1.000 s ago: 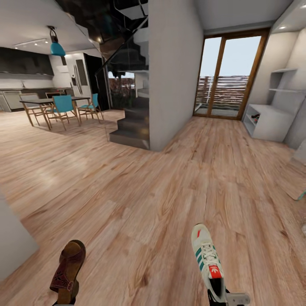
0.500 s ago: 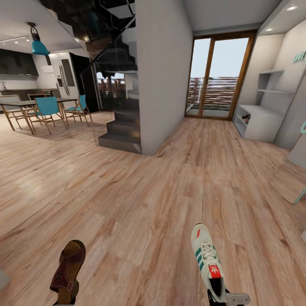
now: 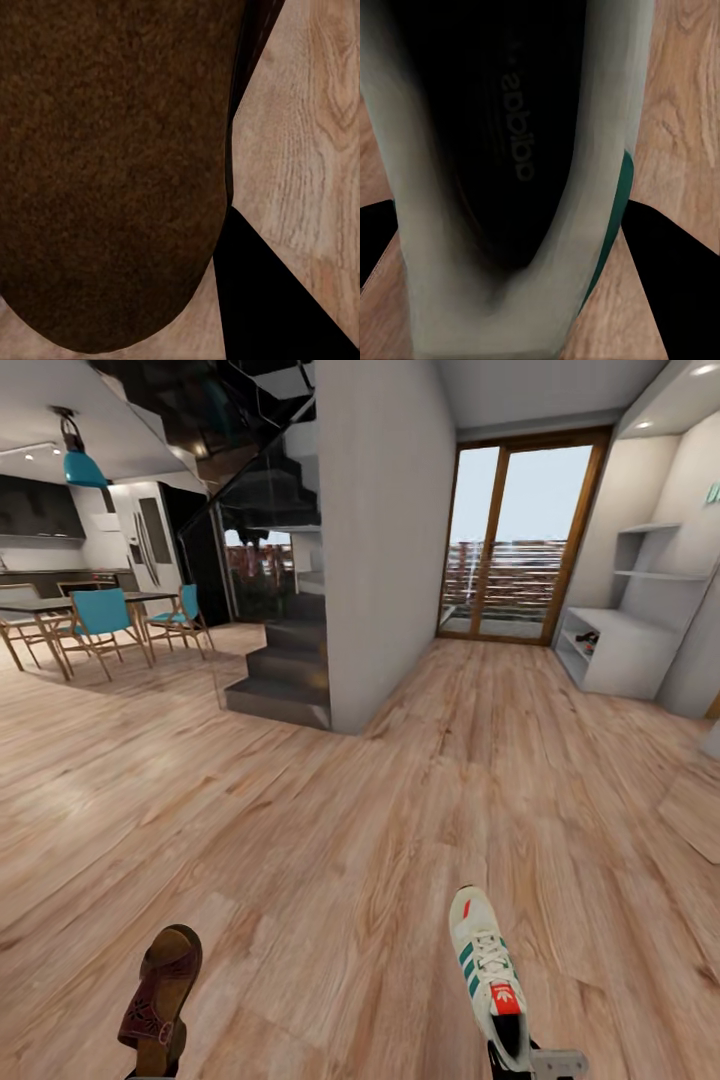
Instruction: Pick up the two gym shoes and the two sandals from the corridor floor and place them onto the hallstand (shoe rack) in the corridor, making sure they are on the rack and not on the floor. Arrange them so the two gym shoes are next to each other and the two sandals are next to each other.
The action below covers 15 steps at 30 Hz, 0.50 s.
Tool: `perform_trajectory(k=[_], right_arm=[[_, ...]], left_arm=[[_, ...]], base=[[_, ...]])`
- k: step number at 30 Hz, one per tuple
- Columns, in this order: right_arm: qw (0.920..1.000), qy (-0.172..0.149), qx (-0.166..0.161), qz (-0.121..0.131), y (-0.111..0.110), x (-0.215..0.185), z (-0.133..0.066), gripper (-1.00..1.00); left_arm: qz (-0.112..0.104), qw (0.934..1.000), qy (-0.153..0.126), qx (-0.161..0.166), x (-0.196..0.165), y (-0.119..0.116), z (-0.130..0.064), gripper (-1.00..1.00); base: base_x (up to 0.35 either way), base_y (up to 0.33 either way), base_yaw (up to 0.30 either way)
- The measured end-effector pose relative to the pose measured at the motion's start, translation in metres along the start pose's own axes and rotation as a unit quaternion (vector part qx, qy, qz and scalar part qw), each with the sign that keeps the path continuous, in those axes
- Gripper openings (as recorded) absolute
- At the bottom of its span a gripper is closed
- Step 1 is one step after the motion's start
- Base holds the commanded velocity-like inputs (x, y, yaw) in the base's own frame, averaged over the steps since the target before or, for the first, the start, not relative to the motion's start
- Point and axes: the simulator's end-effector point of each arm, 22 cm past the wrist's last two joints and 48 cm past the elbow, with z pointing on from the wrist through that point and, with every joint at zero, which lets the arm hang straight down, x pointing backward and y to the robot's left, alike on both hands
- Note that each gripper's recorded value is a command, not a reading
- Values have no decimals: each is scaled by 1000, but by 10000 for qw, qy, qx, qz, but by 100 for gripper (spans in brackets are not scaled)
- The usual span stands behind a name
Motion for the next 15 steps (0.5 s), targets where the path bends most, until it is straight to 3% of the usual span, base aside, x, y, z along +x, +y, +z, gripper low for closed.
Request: perform_trajectory(k=[5,15], right_arm=[[10000,7,6,3,0,1,0,-100],[10000,93,16,2,-1,8,-1,-100]], left_arm=[[-1,10000,2,-1,0,0,0,-100],[-7,10000,53,-7,4,0,-1,-100]], base=[[340,0,-39],[340,0,-185]])
